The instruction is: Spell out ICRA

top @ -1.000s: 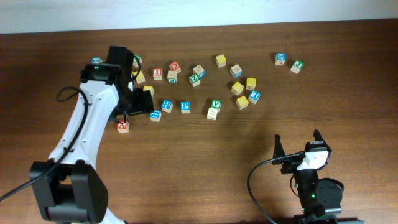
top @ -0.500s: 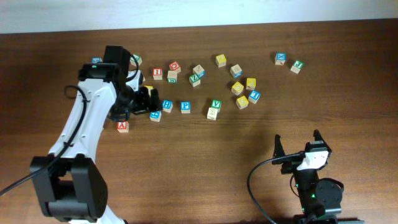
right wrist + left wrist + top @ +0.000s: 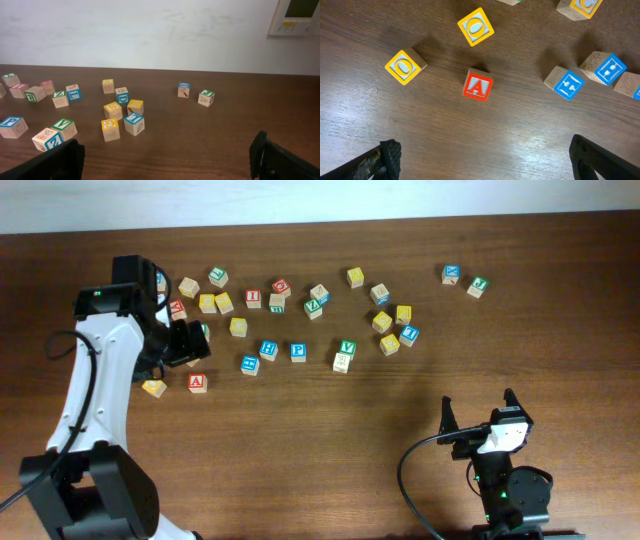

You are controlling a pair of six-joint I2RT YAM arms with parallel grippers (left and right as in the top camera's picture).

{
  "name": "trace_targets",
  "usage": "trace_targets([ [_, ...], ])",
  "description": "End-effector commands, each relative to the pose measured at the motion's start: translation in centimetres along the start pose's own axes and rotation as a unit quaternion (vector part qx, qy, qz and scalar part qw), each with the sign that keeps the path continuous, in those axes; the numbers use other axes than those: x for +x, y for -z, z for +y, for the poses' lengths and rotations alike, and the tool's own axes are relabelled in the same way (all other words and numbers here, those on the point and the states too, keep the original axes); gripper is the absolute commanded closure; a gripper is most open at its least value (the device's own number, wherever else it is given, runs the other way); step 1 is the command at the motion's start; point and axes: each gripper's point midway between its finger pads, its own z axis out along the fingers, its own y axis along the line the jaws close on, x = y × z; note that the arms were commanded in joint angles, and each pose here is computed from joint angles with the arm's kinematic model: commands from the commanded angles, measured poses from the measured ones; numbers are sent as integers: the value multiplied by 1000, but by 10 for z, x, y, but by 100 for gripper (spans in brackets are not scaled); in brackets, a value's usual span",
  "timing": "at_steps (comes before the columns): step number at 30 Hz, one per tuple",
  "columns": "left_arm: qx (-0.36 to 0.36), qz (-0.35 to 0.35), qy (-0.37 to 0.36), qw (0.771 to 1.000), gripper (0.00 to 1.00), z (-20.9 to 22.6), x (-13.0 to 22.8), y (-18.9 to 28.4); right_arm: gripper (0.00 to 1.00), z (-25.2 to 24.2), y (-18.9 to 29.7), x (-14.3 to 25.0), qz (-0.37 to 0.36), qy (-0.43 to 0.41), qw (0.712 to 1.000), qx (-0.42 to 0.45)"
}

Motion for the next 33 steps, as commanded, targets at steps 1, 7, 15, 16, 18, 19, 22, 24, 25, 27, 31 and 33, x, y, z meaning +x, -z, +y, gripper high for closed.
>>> trace_targets([
  [1,21,-9,8,1000,1,-6,-1,9,2,-3,0,3,2,-4,1000,8],
  [7,-50,-54,63,995,1,19,-18,10,2,-3,0,3,3,-4,1000,8],
  [15,-66,-56,63,994,1,24,-19,11,2,-3,0,3,3,-4,1000,8],
  [16,-52,-49,62,995,1,20,-16,10,2,-3,0,3,2,-4,1000,8],
  [18,-32,-44,62,997,1,14,-12,14,2,-3,0,3,2,-4,1000,8],
  [19,-24,-48,62,997,1,12,-9,21,2,-3,0,3,2,-4,1000,8],
  [22,-18,-69,63,995,1,15,5,53,2,-3,0,3,3,-4,1000,8],
  [24,-18,-67,63,996,1,18,19,67,2,-3,0,3,2,-4,1000,8],
  [25,-20,-61,62,996,1,19,24,68,2,-3,0,3,2,-4,1000,8],
  [27,-24,-50,54,997,1,21,29,66,2,-3,0,3,3,-4,1000,8],
  [31,-17,-37,54,998,1,18,34,55,2,-3,0,3,2,-4,1000,8],
  [33,-4,-42,53,998,1,13,31,46,2,-3,0,3,3,-4,1000,8],
])
